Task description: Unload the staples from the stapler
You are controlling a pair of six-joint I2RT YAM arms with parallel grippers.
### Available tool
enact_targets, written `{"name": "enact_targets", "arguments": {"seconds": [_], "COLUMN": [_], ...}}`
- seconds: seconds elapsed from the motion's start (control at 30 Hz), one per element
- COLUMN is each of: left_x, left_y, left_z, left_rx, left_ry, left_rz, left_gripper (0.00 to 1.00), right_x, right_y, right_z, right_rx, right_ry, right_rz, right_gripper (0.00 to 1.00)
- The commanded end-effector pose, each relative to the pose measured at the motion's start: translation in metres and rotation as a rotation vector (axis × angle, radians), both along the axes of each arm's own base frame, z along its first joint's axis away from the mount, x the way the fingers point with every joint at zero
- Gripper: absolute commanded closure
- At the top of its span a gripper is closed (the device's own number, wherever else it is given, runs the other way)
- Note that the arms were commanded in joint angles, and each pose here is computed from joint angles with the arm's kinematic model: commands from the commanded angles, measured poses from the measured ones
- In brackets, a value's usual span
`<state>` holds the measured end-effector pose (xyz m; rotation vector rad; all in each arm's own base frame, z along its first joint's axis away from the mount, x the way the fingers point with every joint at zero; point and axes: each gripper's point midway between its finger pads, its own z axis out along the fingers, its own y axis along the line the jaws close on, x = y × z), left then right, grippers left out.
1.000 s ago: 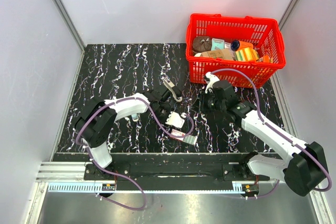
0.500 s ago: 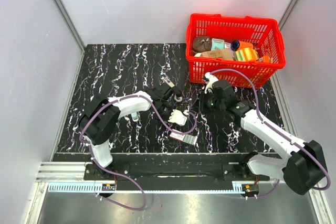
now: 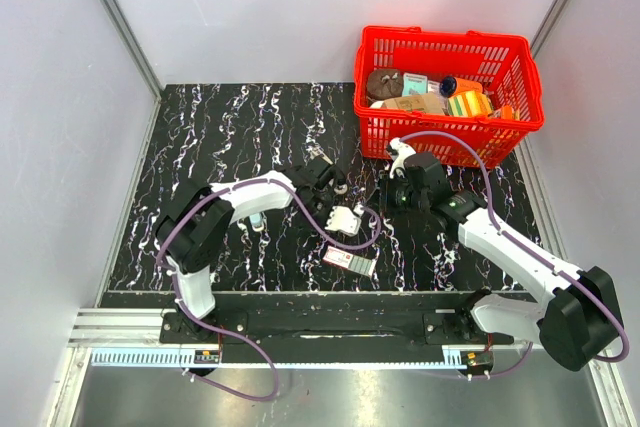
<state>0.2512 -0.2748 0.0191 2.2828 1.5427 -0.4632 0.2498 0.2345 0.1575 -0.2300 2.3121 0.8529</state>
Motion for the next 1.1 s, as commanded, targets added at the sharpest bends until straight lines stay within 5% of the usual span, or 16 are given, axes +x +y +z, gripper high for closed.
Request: {"name": "enact_targets", "arguments": {"seconds": [0.0,0.13,0.4,0.73,0.87,1.07], "left_x": [0.016,0.049,0.081,0.051,0.03,0.026], "left_y": [-0.022,-0.033,-0.017,0.006,0.014,0.019], "left_z": [0.023,0.073,0.223,0.323,0.356,0.37], "left_rx": [-0.055,-0.159,-0.612,-1.041,-1.156,-1.25], "left_ry": [0.011,0.008,0.298,0.799,1.027,1.065], "left_rz": [0.115,0.32,0.587,0.542,0.479,0.443], "left_gripper": [0.94,0.96,0.96,0.95,0.91,0.89], "right_x": [0.007,0.011,0.021,0.009,0.011,0.015], "right_y": [0.006,0.004,-0.003,0.048,0.059,0.069], "right_z": [0.028,0.043,0.086,0.17,0.196,0.216], "right_rx": [0.044,0.055,0.098,0.468,0.565,0.637], "right_ry": [-0.052,-0.087,-0.19,-0.313,-0.359,-0.385], "right_rz": [0.022,0.005,-0.052,0.173,0.221,0.255], "right_gripper": [0.83,0.77,0.6,0.29,0.27,0.28]}}
